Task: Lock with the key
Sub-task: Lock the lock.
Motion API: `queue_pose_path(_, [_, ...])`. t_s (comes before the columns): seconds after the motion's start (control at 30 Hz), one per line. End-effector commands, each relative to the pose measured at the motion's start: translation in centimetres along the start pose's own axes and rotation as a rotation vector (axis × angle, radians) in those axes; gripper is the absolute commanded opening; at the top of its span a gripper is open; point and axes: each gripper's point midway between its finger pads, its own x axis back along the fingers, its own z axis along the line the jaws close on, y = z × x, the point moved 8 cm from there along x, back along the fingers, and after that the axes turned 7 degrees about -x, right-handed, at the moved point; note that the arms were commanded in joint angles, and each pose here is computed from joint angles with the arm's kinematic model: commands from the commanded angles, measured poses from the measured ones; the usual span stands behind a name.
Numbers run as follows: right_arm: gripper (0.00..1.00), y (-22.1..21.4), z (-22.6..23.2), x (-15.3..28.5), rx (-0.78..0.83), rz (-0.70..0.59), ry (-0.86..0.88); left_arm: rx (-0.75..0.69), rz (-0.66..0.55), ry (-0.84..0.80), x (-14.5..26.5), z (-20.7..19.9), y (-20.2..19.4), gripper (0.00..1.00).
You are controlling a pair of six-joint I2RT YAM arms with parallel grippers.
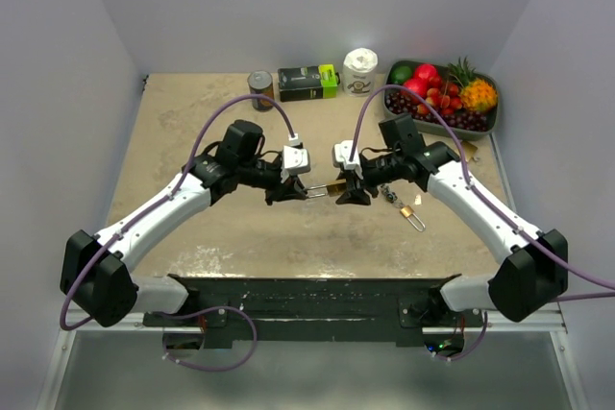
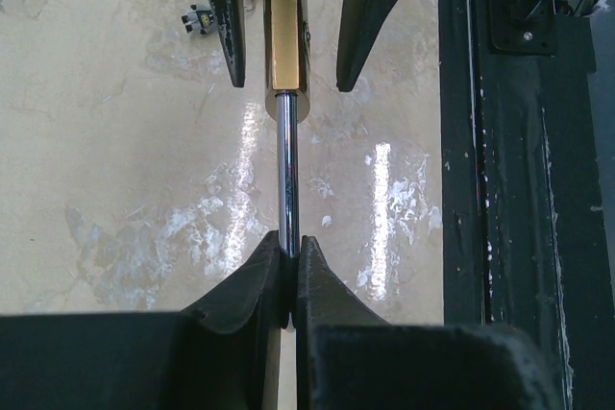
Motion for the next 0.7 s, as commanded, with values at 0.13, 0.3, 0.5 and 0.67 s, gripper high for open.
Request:
queue_pose_path(0.13, [0.21,0.9,-0.3,-0.6,0.084,0.000,-0.007,-0.163,-0.129,-0.015,0.9,0.4,3.8,0.00])
queue_pose_path(0.3, [0.00,1.1,-0.2,-0.5,0.095,-0.001,-0.014,-0.168,-0.120,-0.025,0.9,0.4,3.9,0.00])
queue_pose_path(0.5, [0.00,1.8,-0.3,-0.3,0.074,-0.027,-0.029,-0.174,-0.095,-0.036,0.9,0.5,3.5,0.04])
queue_pose_path(0.67, [0.00,2.0,-0.3,-0.3,0.041,-0.036,-0.018,-0.114,-0.023,-0.002,2.0,1.4,2.8,0.46])
